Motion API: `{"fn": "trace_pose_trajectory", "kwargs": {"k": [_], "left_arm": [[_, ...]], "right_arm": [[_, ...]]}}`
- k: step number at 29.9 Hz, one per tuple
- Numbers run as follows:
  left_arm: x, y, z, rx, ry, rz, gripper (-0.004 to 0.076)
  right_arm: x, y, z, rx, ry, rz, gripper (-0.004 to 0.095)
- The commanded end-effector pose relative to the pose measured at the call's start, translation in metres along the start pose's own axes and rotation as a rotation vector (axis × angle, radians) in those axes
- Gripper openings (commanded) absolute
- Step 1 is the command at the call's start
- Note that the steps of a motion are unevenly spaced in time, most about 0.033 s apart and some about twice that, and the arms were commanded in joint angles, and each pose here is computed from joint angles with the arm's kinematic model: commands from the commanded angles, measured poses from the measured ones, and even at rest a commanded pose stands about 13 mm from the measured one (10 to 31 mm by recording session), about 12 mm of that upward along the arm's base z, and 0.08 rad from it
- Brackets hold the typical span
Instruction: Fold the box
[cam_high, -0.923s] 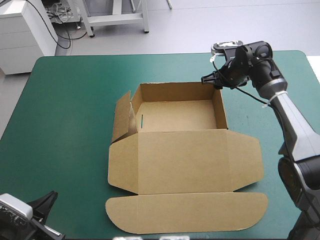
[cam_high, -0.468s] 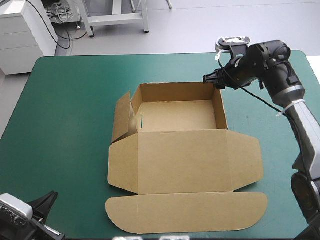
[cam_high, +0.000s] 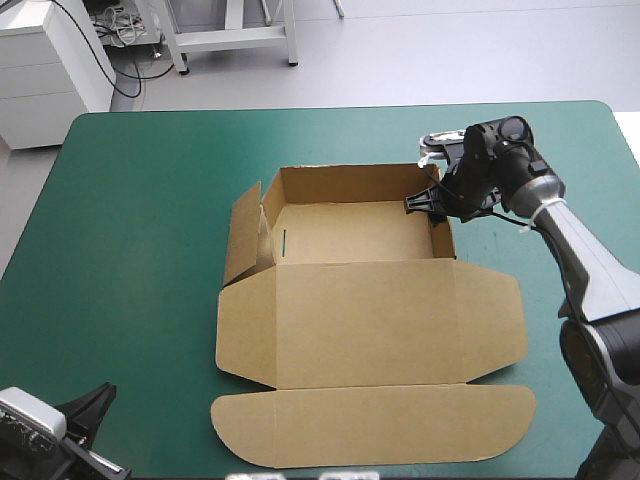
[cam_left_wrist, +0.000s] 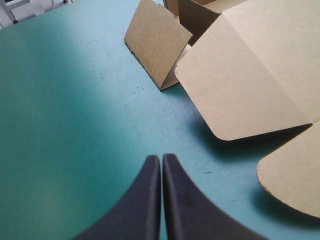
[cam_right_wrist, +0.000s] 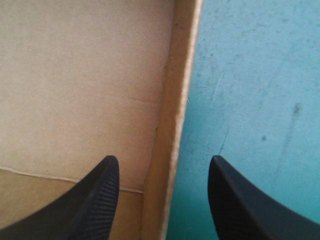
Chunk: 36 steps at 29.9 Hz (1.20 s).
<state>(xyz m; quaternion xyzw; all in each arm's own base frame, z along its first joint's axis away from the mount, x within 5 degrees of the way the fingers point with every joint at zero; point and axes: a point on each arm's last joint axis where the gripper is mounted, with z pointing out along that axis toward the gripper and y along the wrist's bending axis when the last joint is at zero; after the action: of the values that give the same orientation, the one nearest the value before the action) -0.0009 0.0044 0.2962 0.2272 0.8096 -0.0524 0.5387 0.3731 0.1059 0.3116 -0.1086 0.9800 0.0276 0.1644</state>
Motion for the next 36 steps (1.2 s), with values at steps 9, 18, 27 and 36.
{"fn": "trace_pose_trajectory", "kwargs": {"k": [9,18,27,36], "left_arm": [[-0.012,0.001,-0.002,0.001,-0.076,-0.015,-0.0008],[-0.012,0.001,-0.002,0.001,-0.077,-0.015,-0.0008],[-0.012,0.001,-0.002,0.001,-0.076,-0.015,-0.0008],[-0.012,0.001,-0.002,0.001,-0.070,-0.016,0.0048]], "right_arm": [[-0.008,0.000,0.017,0.001,0.009,0.013,0.0128],[-0.009,-0.001,0.006,0.015,-0.021,0.006,-0.0020],[0.003,-0.004,-0.088,0.025,-0.257,0.001,-0.0020],[0.050,-0.007,-0.189,0.018,-0.506,0.005,-0.0020]]}}
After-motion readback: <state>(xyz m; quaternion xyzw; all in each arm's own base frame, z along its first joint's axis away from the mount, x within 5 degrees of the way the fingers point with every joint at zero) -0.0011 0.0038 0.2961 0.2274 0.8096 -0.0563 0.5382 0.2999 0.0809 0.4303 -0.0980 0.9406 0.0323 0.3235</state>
